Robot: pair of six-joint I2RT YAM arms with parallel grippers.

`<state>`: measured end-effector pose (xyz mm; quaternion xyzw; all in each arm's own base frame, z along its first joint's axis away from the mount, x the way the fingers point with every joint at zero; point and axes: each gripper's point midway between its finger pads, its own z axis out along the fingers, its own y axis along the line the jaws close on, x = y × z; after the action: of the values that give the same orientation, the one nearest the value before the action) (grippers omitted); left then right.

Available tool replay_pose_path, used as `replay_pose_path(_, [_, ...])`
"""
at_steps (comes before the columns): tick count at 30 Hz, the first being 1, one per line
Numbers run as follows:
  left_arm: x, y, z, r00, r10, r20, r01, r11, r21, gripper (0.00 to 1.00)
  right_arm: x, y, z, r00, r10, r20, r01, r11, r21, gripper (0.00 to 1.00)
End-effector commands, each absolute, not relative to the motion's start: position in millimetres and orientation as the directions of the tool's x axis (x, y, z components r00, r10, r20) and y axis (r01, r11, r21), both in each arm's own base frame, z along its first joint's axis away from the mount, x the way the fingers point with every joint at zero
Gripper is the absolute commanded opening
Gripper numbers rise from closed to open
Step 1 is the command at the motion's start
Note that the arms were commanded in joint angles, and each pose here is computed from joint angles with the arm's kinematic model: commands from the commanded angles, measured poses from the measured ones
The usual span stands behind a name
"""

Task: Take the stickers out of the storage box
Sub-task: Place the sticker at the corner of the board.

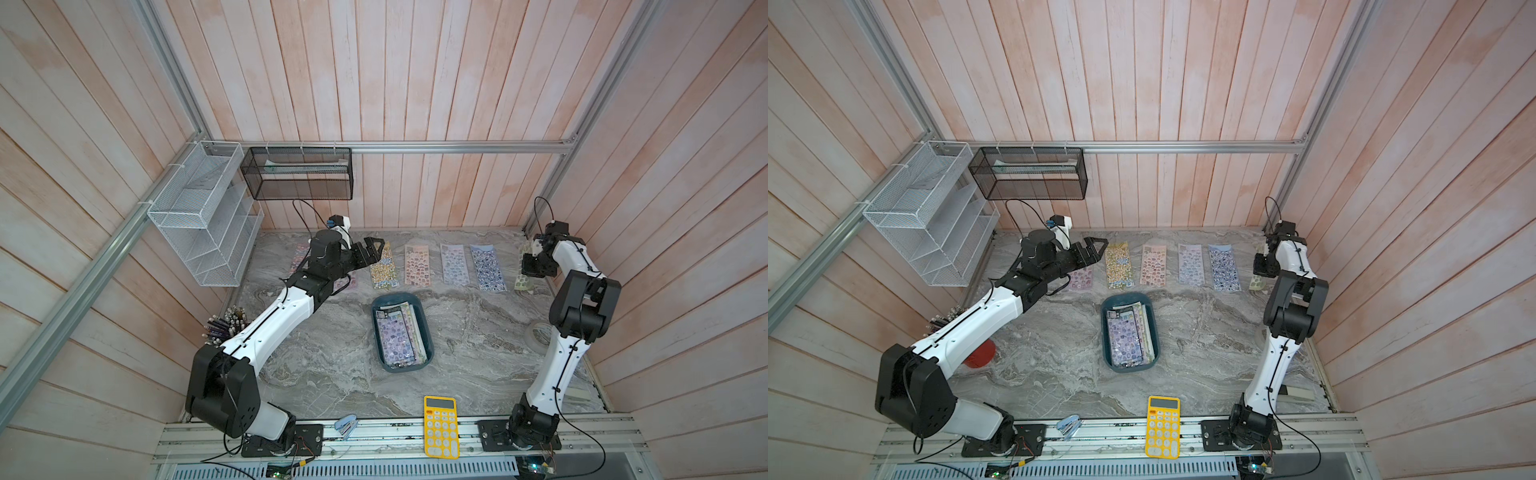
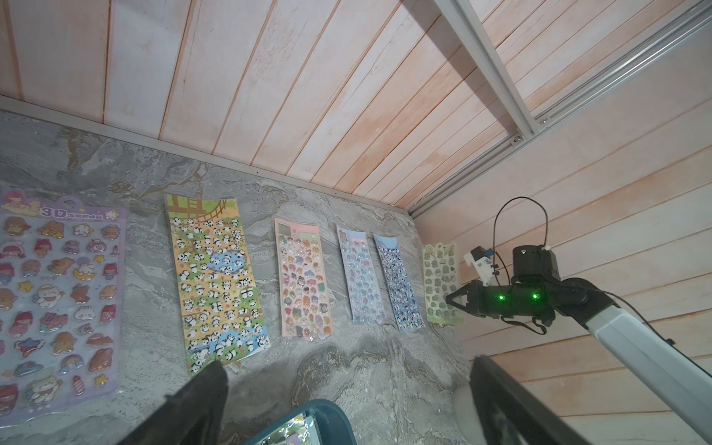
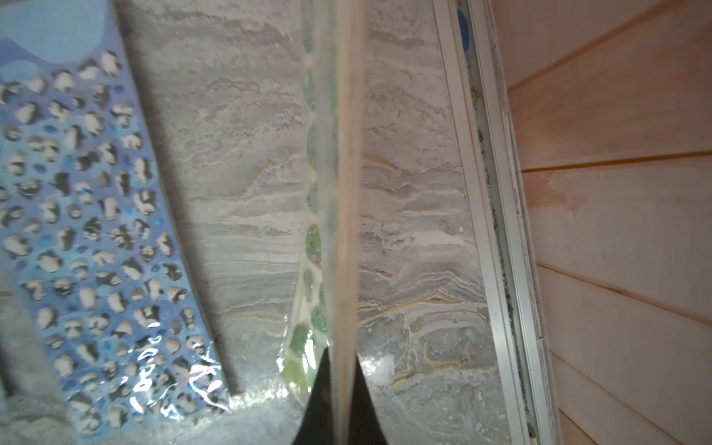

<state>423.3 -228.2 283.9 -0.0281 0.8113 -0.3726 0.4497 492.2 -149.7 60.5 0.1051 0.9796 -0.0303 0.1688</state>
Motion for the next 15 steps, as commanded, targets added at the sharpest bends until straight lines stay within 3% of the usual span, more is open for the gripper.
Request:
replay_pose_path(1, [427.9, -234.3, 289.9, -0.600, -0.387, -0.700, 0.309, 0.695, -0.649, 1.00, 483.1, -164.4, 40.3, -0.945, 0.197, -0.263, 0.232, 0.966, -0.112, 0.00])
replay_pose_path(10, [433.0, -238.1, 287.5, -0.609, -0.380, -0.696, 0.312, 0.692, -0.651, 1.00, 484.4, -171.7, 16.9, -0.961, 0.141, -0.238, 0.198, 0.952, -0.234, 0.00])
replay_pose_path(15, [434.1, -240.0, 284.4, -0.615, -0.380, -0.691, 0.311, 0.689, -0.655, 1.00, 494.1, -156.6, 18.9, -0.963, 0.057, -0.263, 0.136, 0.947, -0.291, 0.17])
